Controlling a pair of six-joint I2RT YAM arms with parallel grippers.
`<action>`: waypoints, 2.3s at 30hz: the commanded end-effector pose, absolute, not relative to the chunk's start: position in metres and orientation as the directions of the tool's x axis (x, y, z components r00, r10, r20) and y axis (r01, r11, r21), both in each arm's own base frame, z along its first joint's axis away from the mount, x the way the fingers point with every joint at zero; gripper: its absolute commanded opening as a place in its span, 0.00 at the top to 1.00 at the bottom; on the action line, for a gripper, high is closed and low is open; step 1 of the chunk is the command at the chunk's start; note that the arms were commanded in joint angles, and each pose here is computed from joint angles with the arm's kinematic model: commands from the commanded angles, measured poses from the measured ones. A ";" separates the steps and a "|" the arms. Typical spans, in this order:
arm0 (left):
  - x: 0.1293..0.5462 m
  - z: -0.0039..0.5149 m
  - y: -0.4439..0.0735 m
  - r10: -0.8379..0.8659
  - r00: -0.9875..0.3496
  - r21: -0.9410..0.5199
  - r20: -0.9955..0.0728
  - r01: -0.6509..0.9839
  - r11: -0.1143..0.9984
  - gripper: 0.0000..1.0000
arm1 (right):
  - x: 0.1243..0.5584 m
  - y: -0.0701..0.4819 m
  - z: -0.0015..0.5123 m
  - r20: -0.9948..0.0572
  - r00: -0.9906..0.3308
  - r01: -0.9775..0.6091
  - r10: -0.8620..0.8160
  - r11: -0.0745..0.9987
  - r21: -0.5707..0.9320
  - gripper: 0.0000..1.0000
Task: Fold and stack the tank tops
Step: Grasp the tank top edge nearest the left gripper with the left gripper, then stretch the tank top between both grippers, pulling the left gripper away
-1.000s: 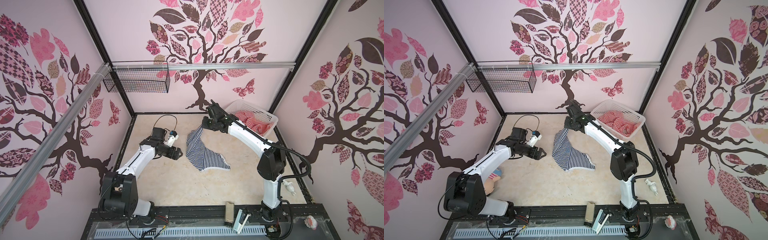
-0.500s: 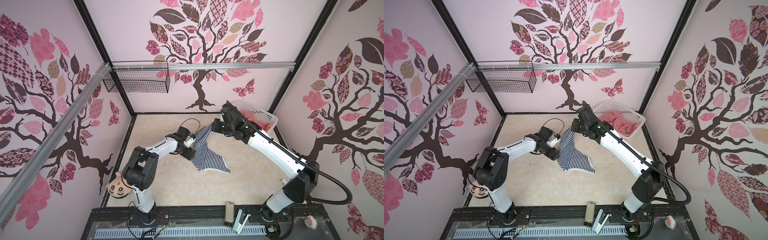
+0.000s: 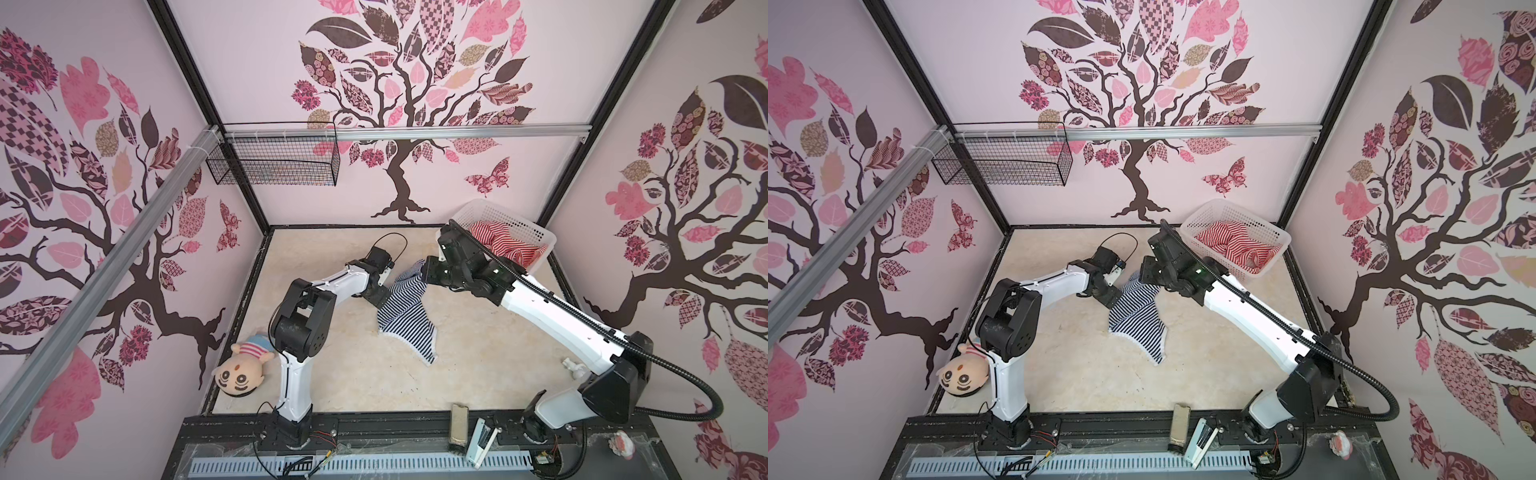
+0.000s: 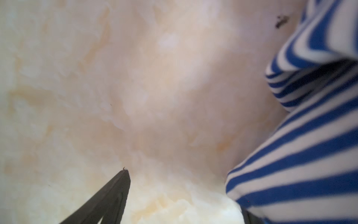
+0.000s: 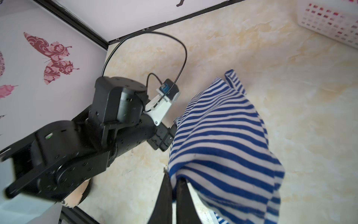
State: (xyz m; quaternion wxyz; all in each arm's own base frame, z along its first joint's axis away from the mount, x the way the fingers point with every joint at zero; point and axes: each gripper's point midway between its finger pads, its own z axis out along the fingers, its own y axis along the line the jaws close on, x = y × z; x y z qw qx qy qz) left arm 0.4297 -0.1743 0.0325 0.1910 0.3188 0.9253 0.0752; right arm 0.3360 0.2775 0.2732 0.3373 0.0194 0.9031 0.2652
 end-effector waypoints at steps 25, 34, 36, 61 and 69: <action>0.398 0.108 -0.205 0.634 -0.536 0.185 -0.557 0.664 0.724 0.09 | 0.517 0.237 0.211 -0.514 -0.748 0.123 0.421 0.848 0.516 1.00; 0.410 0.085 -0.250 0.700 -0.495 0.207 -0.514 0.720 0.662 0.09 | 0.523 0.222 0.193 -0.514 -0.768 0.138 0.381 0.883 0.449 0.98; 0.407 0.080 -0.260 0.725 -0.475 0.221 -0.499 0.739 0.637 0.09 | 0.522 0.221 0.189 -0.507 -0.777 0.135 0.372 0.886 0.444 0.98; 0.424 0.053 -0.303 0.782 -0.418 0.339 -0.463 0.731 0.592 1.00 | 0.518 0.202 0.178 -0.452 -0.808 0.134 0.378 0.865 0.484 1.00; 0.404 0.062 -0.301 0.778 -0.401 0.284 -0.484 0.769 0.573 0.87 | 0.515 0.202 0.184 -0.458 -0.803 0.125 0.381 0.859 0.496 1.00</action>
